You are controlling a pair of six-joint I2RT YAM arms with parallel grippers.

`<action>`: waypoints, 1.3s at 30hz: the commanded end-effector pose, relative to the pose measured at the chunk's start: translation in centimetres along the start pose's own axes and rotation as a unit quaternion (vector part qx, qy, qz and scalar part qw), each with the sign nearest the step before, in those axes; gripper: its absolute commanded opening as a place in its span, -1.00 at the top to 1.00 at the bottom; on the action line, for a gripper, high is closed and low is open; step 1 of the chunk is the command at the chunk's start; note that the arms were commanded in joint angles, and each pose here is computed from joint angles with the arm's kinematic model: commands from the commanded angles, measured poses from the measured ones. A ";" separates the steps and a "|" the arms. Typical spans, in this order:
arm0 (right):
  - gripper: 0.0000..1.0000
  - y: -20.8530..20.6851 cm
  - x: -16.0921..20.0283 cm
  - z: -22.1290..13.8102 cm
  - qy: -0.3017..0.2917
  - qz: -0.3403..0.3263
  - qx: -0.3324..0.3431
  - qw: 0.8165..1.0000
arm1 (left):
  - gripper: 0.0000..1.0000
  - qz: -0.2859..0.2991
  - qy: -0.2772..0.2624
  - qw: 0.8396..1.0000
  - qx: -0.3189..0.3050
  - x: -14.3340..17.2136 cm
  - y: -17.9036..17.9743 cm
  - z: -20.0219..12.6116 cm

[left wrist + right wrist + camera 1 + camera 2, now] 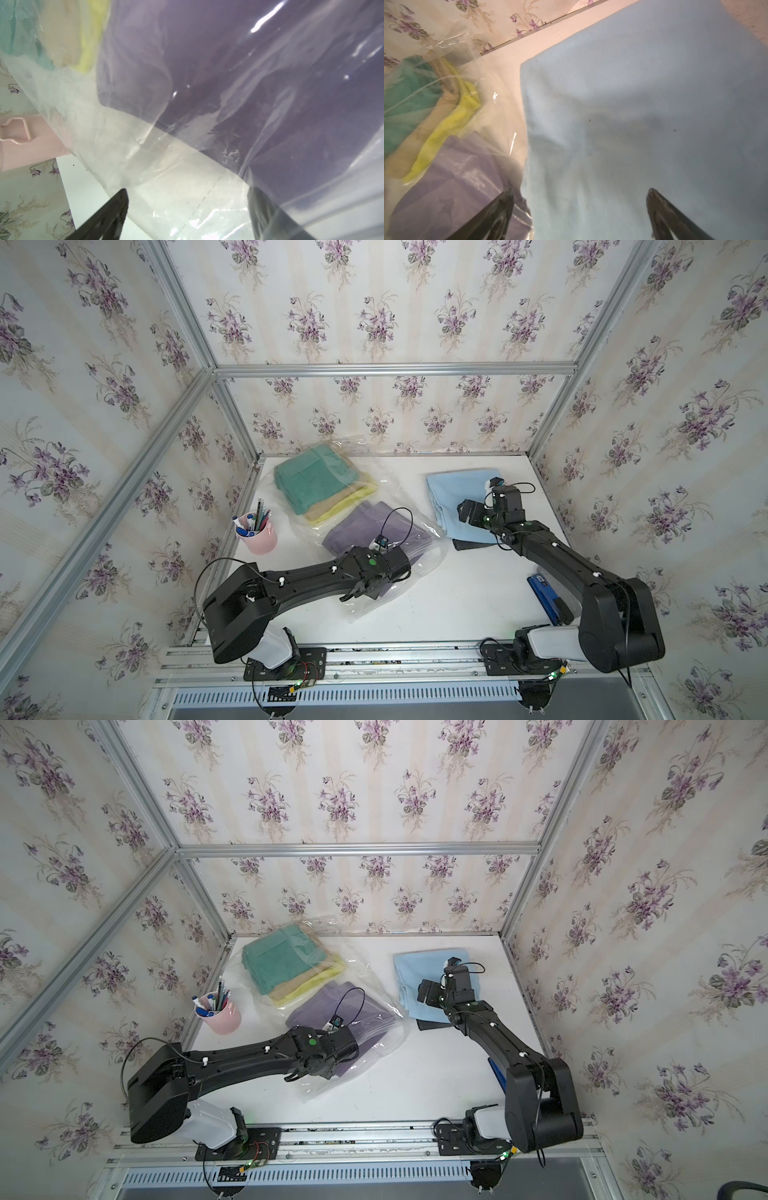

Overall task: Take the trousers out of the vacuum bag
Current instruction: Move the trousers to the center of the board.

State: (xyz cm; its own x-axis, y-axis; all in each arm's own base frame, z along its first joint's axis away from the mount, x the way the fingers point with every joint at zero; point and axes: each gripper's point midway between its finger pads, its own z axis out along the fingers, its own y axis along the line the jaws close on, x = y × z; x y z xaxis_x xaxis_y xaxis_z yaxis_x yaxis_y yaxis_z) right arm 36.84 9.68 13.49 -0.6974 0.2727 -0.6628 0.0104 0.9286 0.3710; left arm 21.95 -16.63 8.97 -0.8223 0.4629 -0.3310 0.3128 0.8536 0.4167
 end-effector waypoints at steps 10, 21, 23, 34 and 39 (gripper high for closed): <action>-0.83 5.2 5.1 -6.2 0.016 0.079 -0.201 0.976 | -0.92 -0.018 -0.093 0.981 0.169 -4.3 -2.9 -6.8; -0.64 5.2 8.0 -8.5 0.013 0.117 -0.241 0.963 | -1.00 0.011 -0.113 0.981 0.157 -7.6 -7.3 -7.3; -0.63 5.4 8.6 -8.7 0.019 0.121 -0.255 0.959 | -1.00 0.005 -0.110 0.985 0.134 -8.2 -7.4 -6.7; -0.60 7.0 11.1 -9.0 0.047 0.152 -0.331 0.930 | -0.27 -0.016 -0.074 0.993 0.085 -8.6 -8.5 -3.3; -0.44 7.8 12.4 -7.8 0.055 0.166 -0.323 0.930 | 0.40 -0.030 -0.077 0.993 0.084 -9.3 -7.9 -3.1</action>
State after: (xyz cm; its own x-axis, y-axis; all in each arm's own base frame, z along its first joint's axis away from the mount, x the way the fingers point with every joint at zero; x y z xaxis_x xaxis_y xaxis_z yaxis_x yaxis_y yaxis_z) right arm 21.76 17.79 11.91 -0.8330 0.4176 -0.3630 -0.1428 0.4717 0.8701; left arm 25.08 -28.46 10.84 -0.7645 0.4538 -0.4577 0.3781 0.8909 0.2518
